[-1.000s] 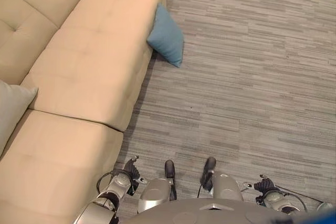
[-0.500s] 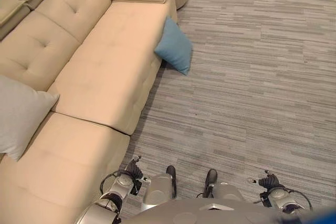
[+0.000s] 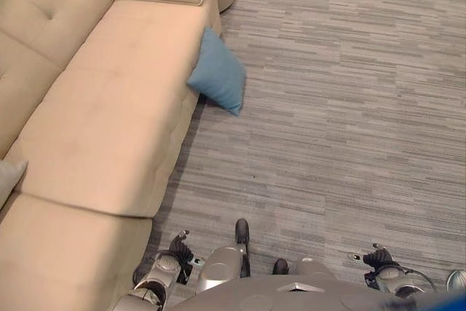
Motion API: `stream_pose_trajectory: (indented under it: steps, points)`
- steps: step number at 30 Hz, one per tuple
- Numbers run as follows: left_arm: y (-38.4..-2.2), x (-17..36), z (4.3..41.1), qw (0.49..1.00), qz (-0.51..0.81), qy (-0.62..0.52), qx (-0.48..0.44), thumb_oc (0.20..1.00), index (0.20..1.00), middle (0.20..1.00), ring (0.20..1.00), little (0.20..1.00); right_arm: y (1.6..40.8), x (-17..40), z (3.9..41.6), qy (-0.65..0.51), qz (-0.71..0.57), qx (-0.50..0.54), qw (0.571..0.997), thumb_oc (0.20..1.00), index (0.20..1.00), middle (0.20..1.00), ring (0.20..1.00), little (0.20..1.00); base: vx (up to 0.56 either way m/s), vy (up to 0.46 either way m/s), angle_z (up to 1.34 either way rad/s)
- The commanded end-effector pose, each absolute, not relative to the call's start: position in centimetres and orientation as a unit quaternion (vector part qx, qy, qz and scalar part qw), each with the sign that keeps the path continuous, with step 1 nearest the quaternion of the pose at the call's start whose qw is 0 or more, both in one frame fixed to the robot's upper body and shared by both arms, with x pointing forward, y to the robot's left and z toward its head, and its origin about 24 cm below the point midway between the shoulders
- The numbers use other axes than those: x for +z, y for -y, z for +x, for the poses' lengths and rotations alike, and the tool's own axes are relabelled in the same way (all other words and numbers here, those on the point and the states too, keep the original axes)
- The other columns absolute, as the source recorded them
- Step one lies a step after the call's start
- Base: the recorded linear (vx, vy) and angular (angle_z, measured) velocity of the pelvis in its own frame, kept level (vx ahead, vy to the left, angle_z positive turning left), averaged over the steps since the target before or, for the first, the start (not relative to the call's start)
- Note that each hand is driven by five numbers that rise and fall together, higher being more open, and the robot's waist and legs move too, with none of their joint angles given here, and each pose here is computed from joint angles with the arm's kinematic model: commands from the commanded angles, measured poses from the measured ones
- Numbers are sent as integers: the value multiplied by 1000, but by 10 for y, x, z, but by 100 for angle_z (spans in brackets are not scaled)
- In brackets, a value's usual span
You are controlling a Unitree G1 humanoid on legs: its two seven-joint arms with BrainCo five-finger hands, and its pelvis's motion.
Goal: Pick up all the scattered cushions and arrange them neatly on the sofa.
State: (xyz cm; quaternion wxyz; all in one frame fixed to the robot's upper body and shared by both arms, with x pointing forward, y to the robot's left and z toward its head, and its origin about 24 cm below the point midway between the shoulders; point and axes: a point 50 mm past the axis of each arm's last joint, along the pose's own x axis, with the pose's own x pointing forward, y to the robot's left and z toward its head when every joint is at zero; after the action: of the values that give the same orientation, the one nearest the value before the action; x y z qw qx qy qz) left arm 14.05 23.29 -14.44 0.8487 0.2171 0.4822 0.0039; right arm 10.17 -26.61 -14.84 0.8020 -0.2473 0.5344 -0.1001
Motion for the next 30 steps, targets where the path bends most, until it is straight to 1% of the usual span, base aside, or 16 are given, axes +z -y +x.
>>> stream_pose_trajectory:
  steps: [1, 8, 11, 14, 20, 25, 26, 27, 28, 30]
  points:
    - [-226, -143, 144, 861, 193, -470, 6, 1000, 1000, 1000, 1000, 1000, 270, -144, 114, -520, -258, -99, 808, 1000, 1000, 1000, 1000, 1000, 211, -39, 13]
    - [-224, -144, 148, 862, 190, -471, 10, 1000, 1000, 1000, 1000, 1000, 269, -145, 112, -527, -274, -84, 800, 1000, 1000, 1000, 1000, 1000, 291, -144, 20]
    - [-218, -148, 141, 857, 189, -480, 1, 1000, 1000, 1000, 1000, 1000, 271, -146, 103, -534, -268, -91, 797, 1000, 1000, 1000, 1000, 1000, 282, -252, 66]
    - [-213, -148, 142, 859, 179, -479, -7, 1000, 1000, 1000, 1000, 1000, 274, -145, 105, -529, -264, -102, 800, 1000, 1000, 1000, 1000, 1000, 173, -256, 48]
    - [-206, -146, 149, 871, 150, -467, -5, 1000, 1000, 1000, 1000, 1000, 275, -144, 106, -527, -249, -115, 805, 1000, 1000, 1000, 1000, 1000, 220, -215, 1]
    - [-205, -150, 138, 865, 145, -480, -6, 1000, 1000, 1000, 1000, 1000, 274, -147, 98, -534, -260, -105, 798, 1000, 1000, 1000, 1000, 1000, 405, -10, -14]
    - [-209, -153, 129, 859, 140, -493, 1, 1000, 1000, 1000, 1000, 1000, 272, -148, 95, -539, -262, -97, 795, 1000, 1000, 1000, 1000, 1000, 381, 62, -30]
    - [-209, -153, 129, 859, 140, -493, 1, 1000, 1000, 1000, 1000, 1000, 272, -148, 95, -539, -262, -97, 795, 1000, 1000, 1000, 1000, 1000, 584, 170, -49]
    - [-216, -155, 121, 851, 140, -506, 14, 1000, 1000, 1000, 1000, 1000, 269, -150, 94, -542, -266, -85, 793, 1000, 1000, 1000, 1000, 1000, 379, 125, -75]
    - [-221, -154, 121, 851, 139, -506, 20, 1000, 1000, 1000, 1000, 1000, 266, -150, 95, -543, -266, -76, 793, 1000, 1000, 1000, 1000, 1000, 377, 171, -73]
